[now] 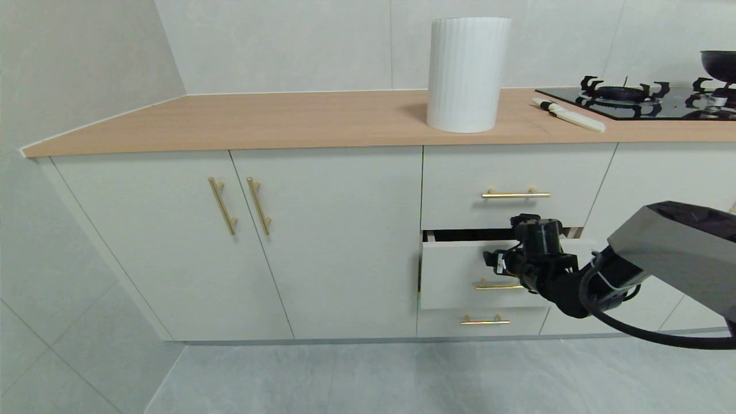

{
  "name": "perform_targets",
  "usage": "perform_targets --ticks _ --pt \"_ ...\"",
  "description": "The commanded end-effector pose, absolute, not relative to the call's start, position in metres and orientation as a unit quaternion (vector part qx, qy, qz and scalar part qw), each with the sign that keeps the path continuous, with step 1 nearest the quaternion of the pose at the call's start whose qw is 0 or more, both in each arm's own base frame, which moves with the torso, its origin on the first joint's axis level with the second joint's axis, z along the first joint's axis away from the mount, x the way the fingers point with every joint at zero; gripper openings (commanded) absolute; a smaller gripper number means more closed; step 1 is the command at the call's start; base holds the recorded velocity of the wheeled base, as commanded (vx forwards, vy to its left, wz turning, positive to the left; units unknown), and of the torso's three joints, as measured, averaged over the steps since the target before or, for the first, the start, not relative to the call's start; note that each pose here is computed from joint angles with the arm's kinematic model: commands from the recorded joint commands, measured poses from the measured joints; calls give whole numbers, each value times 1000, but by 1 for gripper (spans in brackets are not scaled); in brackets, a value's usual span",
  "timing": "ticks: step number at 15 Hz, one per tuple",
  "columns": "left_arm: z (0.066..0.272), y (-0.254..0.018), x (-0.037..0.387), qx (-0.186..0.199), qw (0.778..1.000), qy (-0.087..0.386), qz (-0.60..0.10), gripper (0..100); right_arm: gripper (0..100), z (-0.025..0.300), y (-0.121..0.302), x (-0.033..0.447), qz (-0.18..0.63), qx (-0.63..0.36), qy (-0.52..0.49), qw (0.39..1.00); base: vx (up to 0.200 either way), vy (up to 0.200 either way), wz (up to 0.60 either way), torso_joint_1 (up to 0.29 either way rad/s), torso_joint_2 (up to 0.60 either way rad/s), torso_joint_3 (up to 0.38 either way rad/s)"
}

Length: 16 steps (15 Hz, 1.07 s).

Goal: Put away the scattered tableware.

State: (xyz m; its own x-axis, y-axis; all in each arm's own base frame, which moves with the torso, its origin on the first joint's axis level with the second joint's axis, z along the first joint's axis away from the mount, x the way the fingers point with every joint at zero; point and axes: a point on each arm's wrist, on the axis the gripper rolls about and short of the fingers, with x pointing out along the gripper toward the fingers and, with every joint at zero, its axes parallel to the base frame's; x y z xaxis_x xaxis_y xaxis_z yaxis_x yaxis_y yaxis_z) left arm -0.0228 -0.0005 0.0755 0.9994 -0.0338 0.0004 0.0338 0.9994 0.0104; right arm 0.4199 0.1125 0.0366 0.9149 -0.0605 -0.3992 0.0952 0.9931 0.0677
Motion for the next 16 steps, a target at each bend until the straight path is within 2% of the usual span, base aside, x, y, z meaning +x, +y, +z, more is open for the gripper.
perform_targets --ticks 1,16 --pt "75 0 -23 5 1000 0 -17 100 100 18 109 424 -45 40 212 975 0 0 0 0 0 0" --pt "76 0 -23 5 1000 -1 -17 100 100 9 98 458 -85 72 157 981 0 0 0 0 0 0"
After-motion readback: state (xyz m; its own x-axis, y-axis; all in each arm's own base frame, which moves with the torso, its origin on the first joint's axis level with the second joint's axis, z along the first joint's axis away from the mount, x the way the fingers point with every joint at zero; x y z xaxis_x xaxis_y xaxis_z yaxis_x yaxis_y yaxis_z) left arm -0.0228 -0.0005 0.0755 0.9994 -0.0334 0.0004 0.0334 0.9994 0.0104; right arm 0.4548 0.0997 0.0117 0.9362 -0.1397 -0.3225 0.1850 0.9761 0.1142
